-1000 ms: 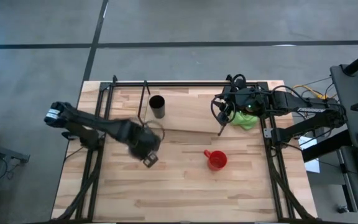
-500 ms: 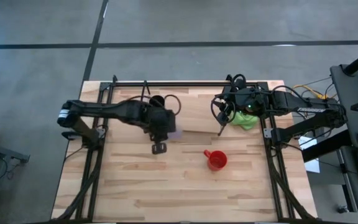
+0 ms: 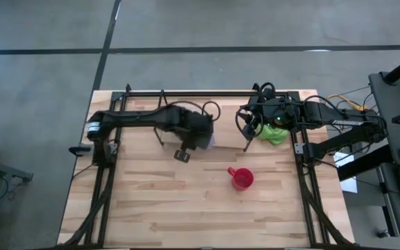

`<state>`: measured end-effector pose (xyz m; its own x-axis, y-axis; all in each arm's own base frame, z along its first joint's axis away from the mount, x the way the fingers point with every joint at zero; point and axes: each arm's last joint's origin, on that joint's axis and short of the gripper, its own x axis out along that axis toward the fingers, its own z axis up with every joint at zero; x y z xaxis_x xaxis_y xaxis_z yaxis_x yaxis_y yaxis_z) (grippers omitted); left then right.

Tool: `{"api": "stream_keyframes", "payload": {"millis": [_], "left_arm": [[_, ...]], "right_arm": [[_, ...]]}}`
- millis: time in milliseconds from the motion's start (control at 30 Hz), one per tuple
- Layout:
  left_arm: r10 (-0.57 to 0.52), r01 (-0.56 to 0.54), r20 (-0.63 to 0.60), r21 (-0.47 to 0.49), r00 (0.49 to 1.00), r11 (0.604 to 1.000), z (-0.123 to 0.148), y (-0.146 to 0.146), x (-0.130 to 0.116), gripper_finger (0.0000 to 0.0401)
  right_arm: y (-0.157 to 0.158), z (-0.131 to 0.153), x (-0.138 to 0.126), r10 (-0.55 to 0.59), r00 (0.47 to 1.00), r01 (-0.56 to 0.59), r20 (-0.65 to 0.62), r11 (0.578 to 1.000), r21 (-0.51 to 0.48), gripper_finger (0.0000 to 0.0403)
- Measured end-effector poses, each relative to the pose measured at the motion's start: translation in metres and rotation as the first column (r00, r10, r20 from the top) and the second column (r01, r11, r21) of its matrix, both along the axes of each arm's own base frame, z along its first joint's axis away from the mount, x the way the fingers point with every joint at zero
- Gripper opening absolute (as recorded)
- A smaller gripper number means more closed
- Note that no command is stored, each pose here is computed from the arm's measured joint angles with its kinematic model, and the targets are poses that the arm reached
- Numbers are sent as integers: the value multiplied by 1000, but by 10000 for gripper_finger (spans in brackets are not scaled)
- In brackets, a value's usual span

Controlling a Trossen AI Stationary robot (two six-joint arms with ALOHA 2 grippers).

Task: Stack small to large cups/mugs on shelf
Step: Put the purple mug on the shelf

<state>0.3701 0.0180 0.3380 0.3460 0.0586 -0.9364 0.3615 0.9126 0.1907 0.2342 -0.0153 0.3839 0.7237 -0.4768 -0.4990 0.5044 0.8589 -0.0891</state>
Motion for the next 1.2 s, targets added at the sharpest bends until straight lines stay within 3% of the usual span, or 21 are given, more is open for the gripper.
{"api": "stream_keyframes", "payload": {"millis": [200, 700, 1200], "left_arm": [[93, -95, -92, -11, 991, 995, -13, 34, 0, 6], [-137, 138, -111, -1, 984, 990, -26, 61, 4, 6], [-72, 72, -125, -4, 990, 997, -36, 91, 1, 6]], "right_arm": [[0, 0, 0, -10, 1000, 10, 9, 1000, 14, 121], [0, 0, 0, -14, 1000, 14, 13, 1000, 19, 121], [0, 0, 0, -14, 1000, 14, 16, 1000, 19, 121]]}}
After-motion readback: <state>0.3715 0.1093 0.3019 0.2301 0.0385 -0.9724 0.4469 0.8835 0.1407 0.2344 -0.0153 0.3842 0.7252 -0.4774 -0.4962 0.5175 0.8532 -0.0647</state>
